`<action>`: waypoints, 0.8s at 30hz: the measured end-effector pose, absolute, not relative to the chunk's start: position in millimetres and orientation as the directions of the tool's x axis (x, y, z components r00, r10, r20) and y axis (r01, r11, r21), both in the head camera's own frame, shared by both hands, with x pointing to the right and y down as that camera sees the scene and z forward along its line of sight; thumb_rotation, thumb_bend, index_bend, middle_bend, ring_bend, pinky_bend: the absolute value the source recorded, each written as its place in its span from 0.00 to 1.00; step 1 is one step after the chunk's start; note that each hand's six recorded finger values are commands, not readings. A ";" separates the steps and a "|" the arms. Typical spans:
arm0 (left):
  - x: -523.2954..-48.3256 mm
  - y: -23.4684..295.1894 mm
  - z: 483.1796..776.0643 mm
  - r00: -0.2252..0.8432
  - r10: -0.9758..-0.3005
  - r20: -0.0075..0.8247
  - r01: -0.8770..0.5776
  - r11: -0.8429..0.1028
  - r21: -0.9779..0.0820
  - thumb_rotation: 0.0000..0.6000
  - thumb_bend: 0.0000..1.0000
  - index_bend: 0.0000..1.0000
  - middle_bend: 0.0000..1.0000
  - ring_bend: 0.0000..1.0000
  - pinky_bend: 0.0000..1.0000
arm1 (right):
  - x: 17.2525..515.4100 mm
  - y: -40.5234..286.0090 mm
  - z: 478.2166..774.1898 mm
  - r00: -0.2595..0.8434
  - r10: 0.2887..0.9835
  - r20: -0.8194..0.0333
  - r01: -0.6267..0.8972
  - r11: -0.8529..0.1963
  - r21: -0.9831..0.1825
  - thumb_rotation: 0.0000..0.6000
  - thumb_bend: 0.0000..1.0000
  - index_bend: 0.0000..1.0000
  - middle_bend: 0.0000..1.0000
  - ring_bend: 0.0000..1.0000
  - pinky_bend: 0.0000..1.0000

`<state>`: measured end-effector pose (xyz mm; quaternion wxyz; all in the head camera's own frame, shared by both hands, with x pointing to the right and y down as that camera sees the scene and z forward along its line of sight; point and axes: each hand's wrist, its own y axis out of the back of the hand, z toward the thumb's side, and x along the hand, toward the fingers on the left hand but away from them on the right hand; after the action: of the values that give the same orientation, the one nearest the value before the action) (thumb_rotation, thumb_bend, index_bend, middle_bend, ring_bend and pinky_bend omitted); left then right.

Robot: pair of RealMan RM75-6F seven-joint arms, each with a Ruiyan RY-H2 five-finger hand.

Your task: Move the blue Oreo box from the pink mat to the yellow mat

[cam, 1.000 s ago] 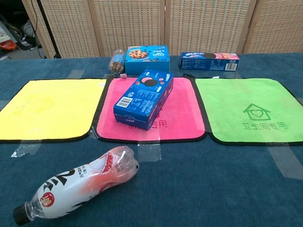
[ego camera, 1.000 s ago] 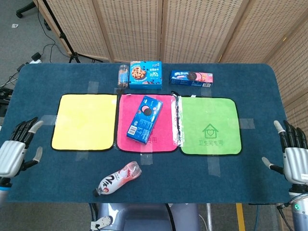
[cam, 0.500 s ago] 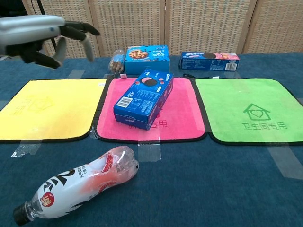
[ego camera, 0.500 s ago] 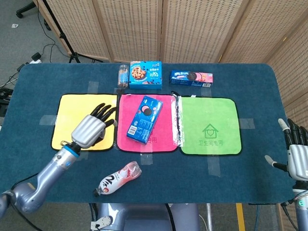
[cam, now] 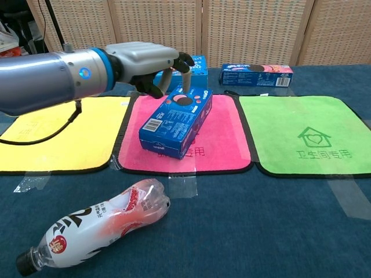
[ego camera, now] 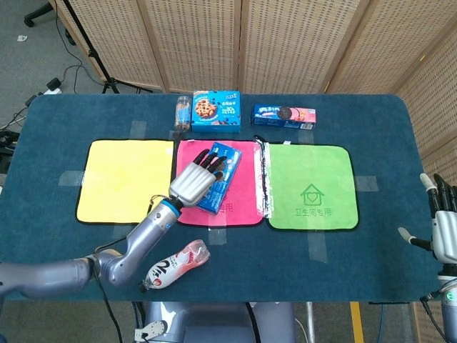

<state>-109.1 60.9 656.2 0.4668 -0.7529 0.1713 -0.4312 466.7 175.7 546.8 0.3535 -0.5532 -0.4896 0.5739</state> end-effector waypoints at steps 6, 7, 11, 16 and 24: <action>-73.6 54.3 685.8 0.552 -0.647 0.526 0.209 -0.503 -0.838 1.00 1.00 0.23 0.00 0.00 0.02 | 480.1 171.7 550.0 -0.185 0.937 -0.297 0.139 -0.275 -0.951 1.00 0.00 0.00 0.00 0.00 0.00; -68.6 54.4 690.5 0.548 -0.644 0.534 0.220 -0.505 -0.835 1.00 1.00 0.22 0.00 0.00 0.02 | 481.7 171.3 550.2 -0.190 0.936 -0.298 0.140 -0.274 -0.951 1.00 0.00 0.00 0.00 0.00 0.00; -45.8 58.8 710.4 0.538 -0.625 0.565 0.263 -0.513 -0.817 1.00 1.00 0.22 0.00 0.00 0.02 | 486.0 170.4 550.2 -0.205 0.933 -0.297 0.144 -0.271 -0.952 1.00 0.00 0.00 0.00 0.00 0.00; -25.6 67.7 723.8 0.549 -0.598 0.584 0.303 -0.510 -0.805 1.00 1.00 0.22 0.00 0.01 0.02 | 490.1 171.2 550.2 -0.218 0.929 -0.299 0.146 -0.271 -0.951 1.00 0.00 0.00 0.00 0.00 0.00; -1.5 80.5 734.0 0.576 -0.561 0.594 0.369 -0.470 -0.802 1.00 1.00 0.24 0.00 0.01 0.02 | 495.0 171.5 549.5 -0.233 0.926 -0.297 0.150 -0.267 -0.952 1.00 0.00 0.00 0.00 0.00 0.00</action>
<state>-1.5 80.5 734.0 0.5106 -0.7262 0.0661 -0.4556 495.0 171.5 549.5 0.3252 -0.5270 -0.5104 0.5966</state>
